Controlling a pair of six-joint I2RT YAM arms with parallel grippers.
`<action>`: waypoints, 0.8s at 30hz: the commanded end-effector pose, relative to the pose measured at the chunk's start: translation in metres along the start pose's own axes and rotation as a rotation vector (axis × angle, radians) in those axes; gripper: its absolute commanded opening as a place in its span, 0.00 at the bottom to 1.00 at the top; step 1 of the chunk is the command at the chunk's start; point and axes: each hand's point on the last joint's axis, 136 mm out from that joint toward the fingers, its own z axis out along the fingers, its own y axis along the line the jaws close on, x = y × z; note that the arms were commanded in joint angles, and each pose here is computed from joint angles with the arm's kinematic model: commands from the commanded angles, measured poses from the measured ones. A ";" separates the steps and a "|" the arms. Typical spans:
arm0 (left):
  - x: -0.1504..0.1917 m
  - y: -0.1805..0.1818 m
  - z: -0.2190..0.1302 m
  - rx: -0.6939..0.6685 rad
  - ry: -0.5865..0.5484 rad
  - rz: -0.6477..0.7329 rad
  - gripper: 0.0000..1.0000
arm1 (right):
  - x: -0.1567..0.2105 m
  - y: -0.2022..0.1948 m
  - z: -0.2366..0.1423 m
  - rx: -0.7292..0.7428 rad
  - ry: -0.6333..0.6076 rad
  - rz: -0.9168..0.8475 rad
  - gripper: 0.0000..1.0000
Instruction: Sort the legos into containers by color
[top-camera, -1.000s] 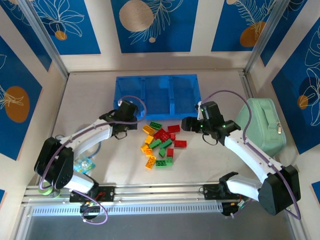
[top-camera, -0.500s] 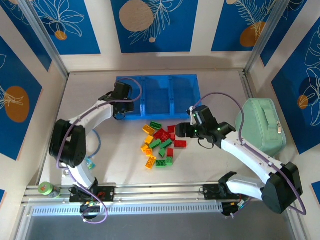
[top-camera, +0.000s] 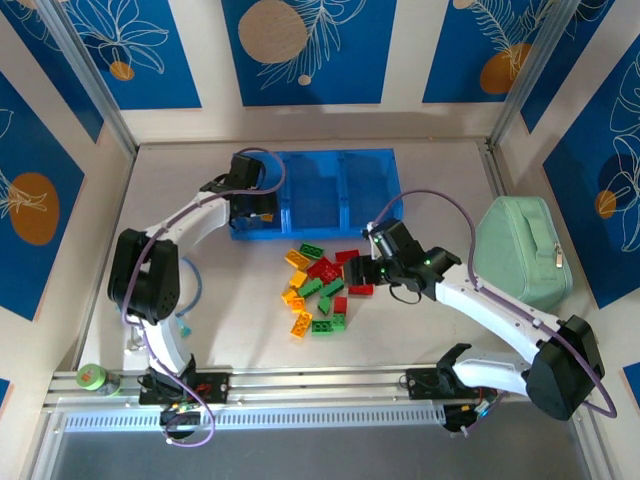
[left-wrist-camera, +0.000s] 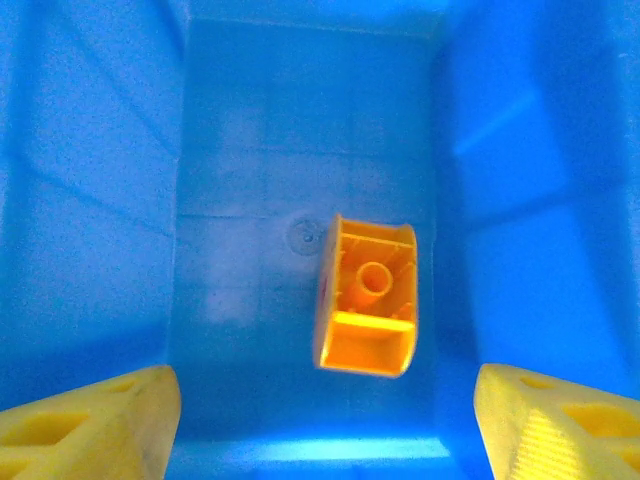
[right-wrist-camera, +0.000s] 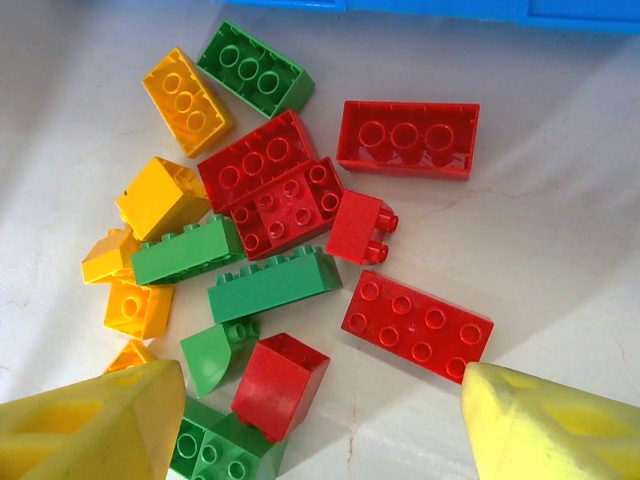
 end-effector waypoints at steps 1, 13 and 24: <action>-0.011 -0.013 -0.038 0.070 -0.071 0.015 0.78 | 0.000 0.005 -0.004 0.005 0.013 -0.004 0.74; 0.060 -0.031 -0.086 0.179 -0.072 0.075 0.78 | 0.010 0.021 0.004 -0.001 0.083 -0.047 0.72; 0.160 -0.063 -0.105 0.329 0.058 0.203 0.78 | -0.008 0.021 0.021 0.055 0.122 -0.044 0.68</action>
